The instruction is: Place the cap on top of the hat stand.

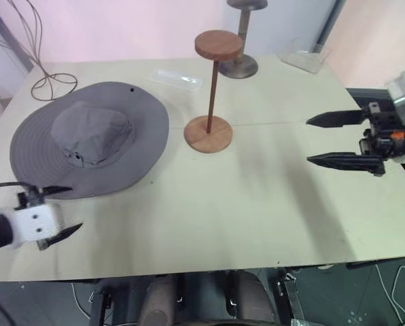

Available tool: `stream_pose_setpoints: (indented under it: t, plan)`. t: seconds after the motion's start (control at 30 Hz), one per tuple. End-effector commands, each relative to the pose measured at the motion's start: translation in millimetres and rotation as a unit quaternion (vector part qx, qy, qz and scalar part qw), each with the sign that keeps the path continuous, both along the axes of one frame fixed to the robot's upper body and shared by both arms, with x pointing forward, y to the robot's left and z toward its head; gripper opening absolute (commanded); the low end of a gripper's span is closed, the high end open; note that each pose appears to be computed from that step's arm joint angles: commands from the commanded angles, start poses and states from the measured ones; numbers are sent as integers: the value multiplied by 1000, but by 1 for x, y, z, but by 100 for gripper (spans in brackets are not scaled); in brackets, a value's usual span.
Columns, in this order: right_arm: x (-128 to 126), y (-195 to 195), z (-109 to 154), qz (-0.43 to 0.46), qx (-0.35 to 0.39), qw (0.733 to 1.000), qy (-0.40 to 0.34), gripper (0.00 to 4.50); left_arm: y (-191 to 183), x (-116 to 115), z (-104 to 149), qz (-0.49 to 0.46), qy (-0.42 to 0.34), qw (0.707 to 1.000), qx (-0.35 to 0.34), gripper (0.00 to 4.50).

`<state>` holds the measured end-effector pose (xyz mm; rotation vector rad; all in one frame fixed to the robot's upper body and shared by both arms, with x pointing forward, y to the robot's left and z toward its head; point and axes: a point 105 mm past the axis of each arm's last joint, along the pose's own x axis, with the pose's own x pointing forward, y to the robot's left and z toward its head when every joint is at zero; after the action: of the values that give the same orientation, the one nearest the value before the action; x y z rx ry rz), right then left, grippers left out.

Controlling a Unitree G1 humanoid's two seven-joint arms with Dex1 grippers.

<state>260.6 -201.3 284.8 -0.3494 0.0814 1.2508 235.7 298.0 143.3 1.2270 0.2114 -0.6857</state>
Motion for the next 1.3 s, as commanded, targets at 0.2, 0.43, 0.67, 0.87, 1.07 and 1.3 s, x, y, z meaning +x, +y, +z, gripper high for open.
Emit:
stream_pose_setpoints:
  t: [0.2,0.43,0.67,0.87,1.07,1.3]
  plan:
    - [-14,7,18,-14,-3,999,-39,450,-1,50,-20,10,-133,989,70,447]
    - [-24,8,34,-22,13,998,-56,450,-3,79,-31,30,-174,981,78,447]
    - [-27,8,40,-40,22,997,-66,450,-4,104,-29,61,-194,978,44,268]
    - [-23,3,44,-71,35,994,-70,450,-1,112,-12,67,-203,976,25,3]
    - [-22,-6,53,-94,36,990,-102,450,-24,133,69,46,-301,951,-54,3]
    - [-22,-27,74,-137,30,980,-141,450,-60,155,159,29,-341,922,-183,3]
